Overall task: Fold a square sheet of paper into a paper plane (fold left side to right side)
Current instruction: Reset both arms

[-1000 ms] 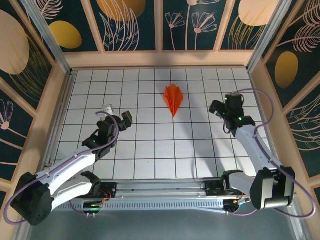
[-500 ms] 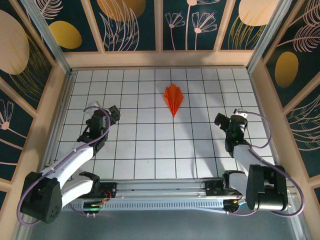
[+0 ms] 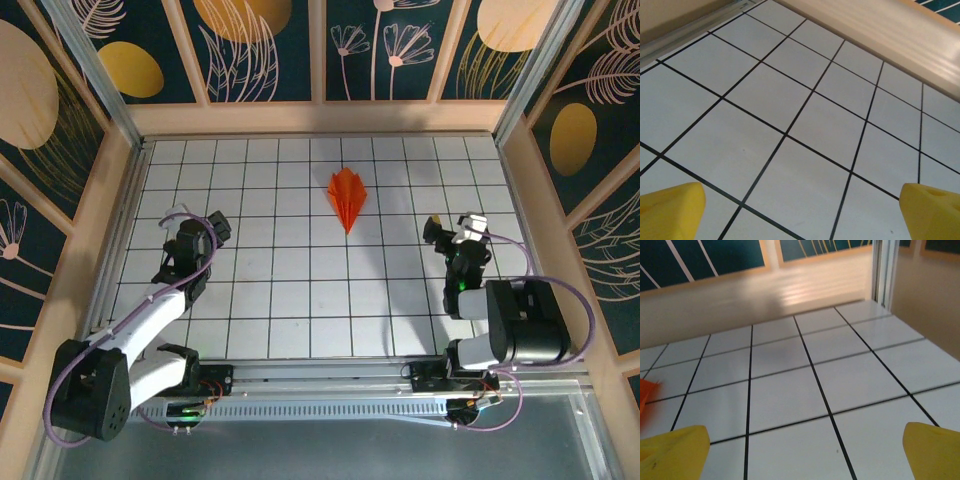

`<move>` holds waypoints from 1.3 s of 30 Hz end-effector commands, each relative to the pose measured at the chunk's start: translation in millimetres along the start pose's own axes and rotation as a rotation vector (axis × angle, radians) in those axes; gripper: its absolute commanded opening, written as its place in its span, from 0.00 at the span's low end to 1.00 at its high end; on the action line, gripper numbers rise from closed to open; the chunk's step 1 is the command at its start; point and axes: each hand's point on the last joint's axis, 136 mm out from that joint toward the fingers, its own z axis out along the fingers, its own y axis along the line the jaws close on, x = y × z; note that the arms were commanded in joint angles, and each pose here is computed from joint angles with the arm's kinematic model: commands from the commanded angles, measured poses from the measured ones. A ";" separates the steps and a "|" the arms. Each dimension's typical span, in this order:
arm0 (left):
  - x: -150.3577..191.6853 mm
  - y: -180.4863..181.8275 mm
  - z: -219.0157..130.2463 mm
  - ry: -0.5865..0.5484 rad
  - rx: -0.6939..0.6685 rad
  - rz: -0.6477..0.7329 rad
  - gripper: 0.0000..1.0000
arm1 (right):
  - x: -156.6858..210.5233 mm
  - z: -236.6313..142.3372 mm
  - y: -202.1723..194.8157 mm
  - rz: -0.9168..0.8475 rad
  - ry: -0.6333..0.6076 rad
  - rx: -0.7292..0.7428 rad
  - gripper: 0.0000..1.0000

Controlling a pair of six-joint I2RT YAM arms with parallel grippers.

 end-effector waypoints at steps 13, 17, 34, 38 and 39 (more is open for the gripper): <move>-46.4 18.3 15.9 -0.229 -0.082 0.162 0.99 | -7.2 12.5 -6.1 0.010 -0.058 0.008 0.99; -59.0 16.6 9.9 -0.342 -0.063 0.213 0.99 | -8.0 12.7 -5.6 0.004 -0.061 0.010 0.99; -28.2 0.3 4.0 -0.411 0.142 0.380 0.99 | -7.1 13.0 -3.3 -0.005 -0.058 0.011 0.99; -29.0 -1.5 6.9 -0.414 0.156 0.398 0.99 | -7.5 13.2 -3.9 -0.005 -0.059 0.013 0.99; -28.7 0.7 8.6 -0.418 0.157 0.395 0.99 | -7.5 13.0 -3.7 -0.005 -0.059 0.012 0.99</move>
